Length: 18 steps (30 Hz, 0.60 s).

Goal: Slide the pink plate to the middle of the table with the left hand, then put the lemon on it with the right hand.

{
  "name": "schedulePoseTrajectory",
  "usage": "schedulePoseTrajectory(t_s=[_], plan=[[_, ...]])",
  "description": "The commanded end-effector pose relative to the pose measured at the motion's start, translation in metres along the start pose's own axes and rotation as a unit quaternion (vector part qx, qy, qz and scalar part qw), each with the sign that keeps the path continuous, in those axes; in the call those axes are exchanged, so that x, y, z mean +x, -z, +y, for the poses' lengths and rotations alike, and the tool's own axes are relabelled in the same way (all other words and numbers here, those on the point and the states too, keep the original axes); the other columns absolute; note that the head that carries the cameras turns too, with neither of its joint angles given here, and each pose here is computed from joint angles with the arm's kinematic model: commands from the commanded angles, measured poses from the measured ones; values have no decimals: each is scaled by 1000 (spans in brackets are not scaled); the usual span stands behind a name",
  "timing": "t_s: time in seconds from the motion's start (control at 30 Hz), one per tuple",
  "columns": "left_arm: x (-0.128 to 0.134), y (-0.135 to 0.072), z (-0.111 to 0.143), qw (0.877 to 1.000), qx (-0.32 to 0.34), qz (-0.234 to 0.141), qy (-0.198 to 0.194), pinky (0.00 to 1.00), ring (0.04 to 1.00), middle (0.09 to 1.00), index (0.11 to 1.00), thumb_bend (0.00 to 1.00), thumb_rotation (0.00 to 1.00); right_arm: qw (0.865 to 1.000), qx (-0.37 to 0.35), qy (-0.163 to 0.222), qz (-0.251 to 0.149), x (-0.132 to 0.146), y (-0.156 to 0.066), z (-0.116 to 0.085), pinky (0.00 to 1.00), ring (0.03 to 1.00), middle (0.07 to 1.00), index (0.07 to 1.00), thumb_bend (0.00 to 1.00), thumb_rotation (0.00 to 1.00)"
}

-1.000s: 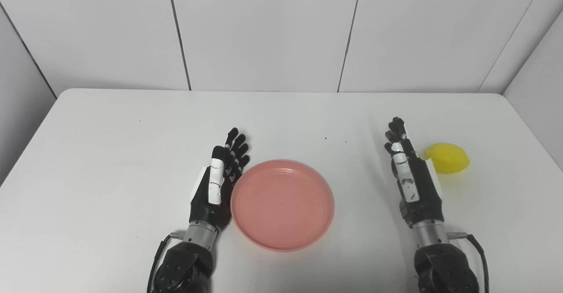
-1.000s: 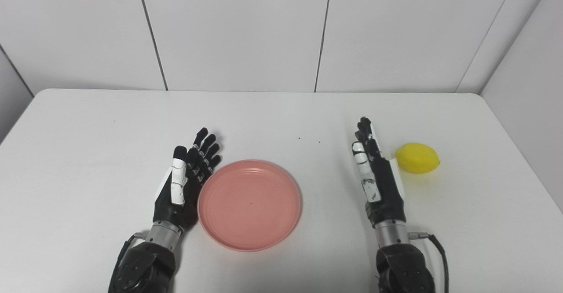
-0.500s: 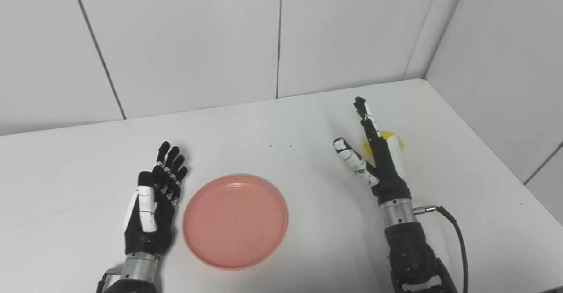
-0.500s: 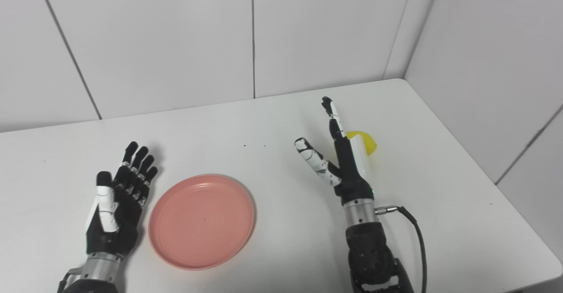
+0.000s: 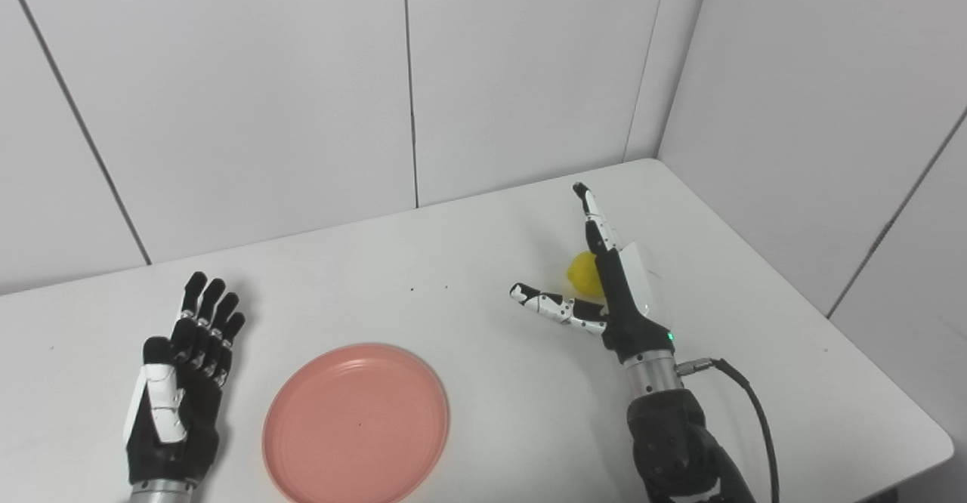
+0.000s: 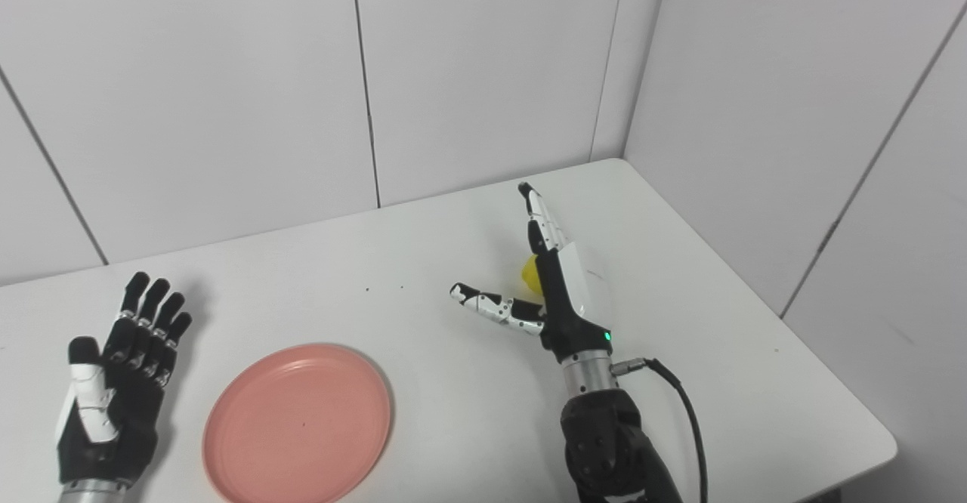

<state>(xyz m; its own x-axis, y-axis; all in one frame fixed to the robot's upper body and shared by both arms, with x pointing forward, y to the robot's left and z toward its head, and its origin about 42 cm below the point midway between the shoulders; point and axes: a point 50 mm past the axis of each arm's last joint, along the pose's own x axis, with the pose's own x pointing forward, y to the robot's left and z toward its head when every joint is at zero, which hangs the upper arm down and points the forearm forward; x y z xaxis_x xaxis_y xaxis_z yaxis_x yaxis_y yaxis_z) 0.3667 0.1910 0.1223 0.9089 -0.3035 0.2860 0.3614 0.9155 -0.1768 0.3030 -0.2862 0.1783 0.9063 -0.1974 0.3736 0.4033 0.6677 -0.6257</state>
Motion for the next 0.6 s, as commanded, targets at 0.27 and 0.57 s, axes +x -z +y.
schedulePoseTrajectory(t_s=[0.27, 0.57], plan=[[-68, 56, 33, 994, 1, 99, -39, 993, 999, 1000, 1000, 885, 1000, 992, -117, 35, 26, 26, 12, -21, 844, 916, 953, 982, 891, 459], [-70, 59, 35, 995, 4, 97, -38, 982, 990, 1000, 1000, 871, 1000, 985, -163, 27, 43, 33, 30, -23, 908, 919, 946, 969, 904, 350]])
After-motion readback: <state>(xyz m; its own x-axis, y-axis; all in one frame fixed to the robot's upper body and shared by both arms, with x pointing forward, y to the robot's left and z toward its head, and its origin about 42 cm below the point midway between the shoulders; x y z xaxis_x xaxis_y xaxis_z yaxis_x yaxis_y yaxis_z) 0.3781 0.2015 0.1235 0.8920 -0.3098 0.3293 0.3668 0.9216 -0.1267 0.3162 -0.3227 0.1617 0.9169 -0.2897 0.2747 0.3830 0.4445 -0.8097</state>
